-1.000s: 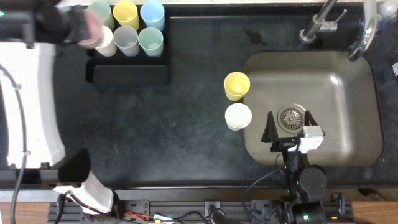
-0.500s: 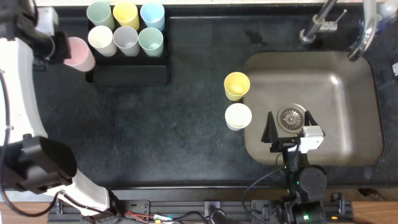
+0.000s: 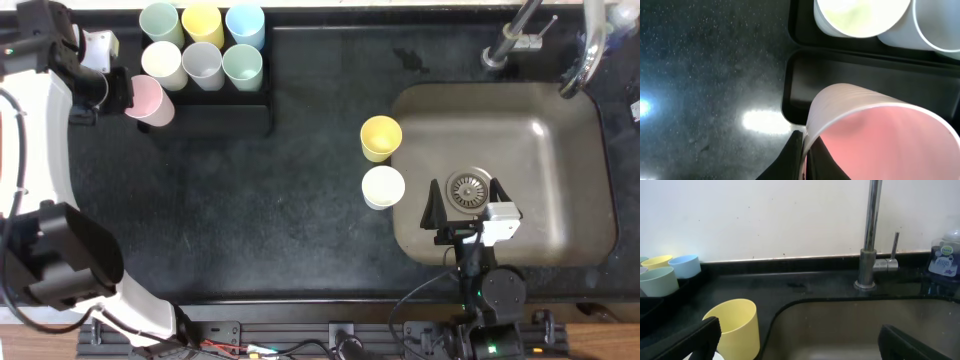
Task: Store Cups
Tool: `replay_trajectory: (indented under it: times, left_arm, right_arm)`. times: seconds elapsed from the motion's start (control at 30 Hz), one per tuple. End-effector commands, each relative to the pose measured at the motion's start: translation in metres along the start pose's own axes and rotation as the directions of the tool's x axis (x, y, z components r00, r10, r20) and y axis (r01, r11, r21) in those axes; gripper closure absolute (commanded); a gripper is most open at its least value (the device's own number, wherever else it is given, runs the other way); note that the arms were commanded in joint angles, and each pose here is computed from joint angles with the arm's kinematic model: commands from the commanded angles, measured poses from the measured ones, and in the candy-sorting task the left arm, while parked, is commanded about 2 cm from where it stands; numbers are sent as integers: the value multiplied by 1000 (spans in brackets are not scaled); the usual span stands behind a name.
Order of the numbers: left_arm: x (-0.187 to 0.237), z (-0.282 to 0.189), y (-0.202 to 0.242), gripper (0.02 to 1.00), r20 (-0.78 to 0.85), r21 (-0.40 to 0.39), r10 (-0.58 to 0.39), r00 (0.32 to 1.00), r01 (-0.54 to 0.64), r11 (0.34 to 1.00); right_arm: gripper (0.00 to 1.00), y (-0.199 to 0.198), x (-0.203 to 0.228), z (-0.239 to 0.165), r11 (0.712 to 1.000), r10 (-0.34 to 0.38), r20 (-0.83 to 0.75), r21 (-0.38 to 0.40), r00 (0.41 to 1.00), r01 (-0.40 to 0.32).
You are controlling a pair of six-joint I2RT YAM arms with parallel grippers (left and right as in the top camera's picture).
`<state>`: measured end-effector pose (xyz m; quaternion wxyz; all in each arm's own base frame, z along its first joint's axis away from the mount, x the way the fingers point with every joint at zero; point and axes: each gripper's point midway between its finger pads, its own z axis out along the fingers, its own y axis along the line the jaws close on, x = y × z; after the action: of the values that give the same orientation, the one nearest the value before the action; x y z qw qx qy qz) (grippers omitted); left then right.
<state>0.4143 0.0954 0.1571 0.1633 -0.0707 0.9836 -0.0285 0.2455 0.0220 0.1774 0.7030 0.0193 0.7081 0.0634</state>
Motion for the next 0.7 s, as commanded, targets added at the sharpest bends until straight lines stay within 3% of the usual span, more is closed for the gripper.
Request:
replay_trajectory:
  times: [0.03,0.7]
  left_arm:
    - [2,24,1,921,-40,18,11,999,-11,1000]
    - [2,70,1,888,-88,26,-12,996,14,1000]
  right_arm:
    - [3,-4,2,0,1000,-7,5,17,1000,6]
    - [5,-4,2,0,1000,-6,5,18,1000,6]
